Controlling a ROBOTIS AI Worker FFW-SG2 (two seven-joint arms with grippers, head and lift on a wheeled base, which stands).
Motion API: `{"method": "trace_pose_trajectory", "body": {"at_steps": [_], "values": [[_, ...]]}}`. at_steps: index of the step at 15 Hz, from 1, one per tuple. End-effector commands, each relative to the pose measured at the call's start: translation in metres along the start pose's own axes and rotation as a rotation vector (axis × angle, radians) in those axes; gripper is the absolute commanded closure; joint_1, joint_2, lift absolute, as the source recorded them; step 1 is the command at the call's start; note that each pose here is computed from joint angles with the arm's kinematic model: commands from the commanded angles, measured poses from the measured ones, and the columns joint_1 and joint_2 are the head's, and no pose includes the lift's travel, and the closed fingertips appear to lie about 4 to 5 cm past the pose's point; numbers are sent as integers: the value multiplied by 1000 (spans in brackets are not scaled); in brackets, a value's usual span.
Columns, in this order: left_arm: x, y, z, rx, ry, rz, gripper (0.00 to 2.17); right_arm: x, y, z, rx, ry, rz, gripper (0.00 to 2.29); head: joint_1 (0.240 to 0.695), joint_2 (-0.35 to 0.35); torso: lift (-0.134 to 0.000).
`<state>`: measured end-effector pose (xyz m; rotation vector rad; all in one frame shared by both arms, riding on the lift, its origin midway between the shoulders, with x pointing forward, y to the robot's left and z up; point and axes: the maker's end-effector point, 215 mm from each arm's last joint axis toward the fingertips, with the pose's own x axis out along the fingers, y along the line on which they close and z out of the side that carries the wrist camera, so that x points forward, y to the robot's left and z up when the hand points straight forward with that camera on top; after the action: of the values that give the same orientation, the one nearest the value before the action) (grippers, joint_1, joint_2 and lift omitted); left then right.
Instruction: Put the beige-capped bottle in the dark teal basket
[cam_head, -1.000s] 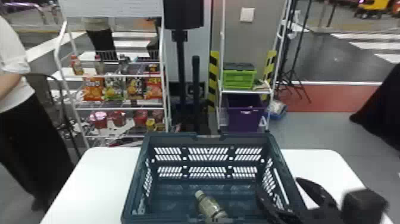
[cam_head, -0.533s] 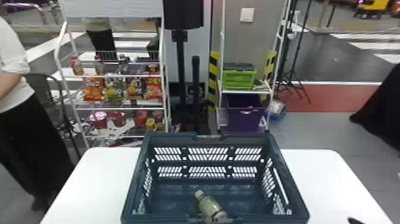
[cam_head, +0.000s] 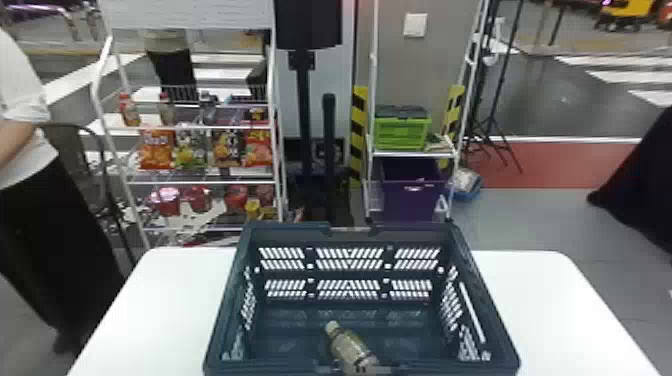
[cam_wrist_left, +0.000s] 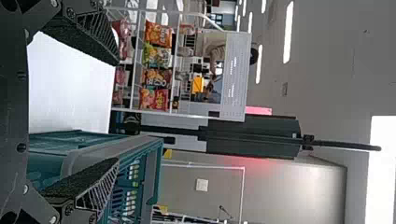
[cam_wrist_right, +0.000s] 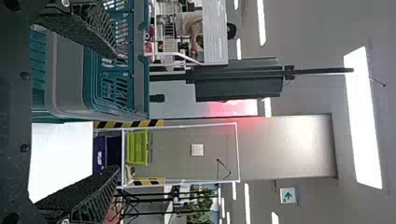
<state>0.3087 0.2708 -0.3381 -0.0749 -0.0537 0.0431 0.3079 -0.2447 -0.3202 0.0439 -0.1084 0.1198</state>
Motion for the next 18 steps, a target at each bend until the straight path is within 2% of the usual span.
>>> {"method": "trace_pose_trajectory", "body": {"at_steps": [1,6,10,18], "values": [[1,-2,-6,3,18,-2,161,4,3,-17,23,75,-4,39,499,0,0],[7,-6,-10,13,45,-12,161,6,0,-21,16,95,-5,43,499,0,0],[9,-8,-7,12,43,-17,161,9,0,-30,14,125,0,43,499,0,0],[7,-10,-7,15,47,-22,161,11,2,-30,12,138,8,53,499,0,0]]}}
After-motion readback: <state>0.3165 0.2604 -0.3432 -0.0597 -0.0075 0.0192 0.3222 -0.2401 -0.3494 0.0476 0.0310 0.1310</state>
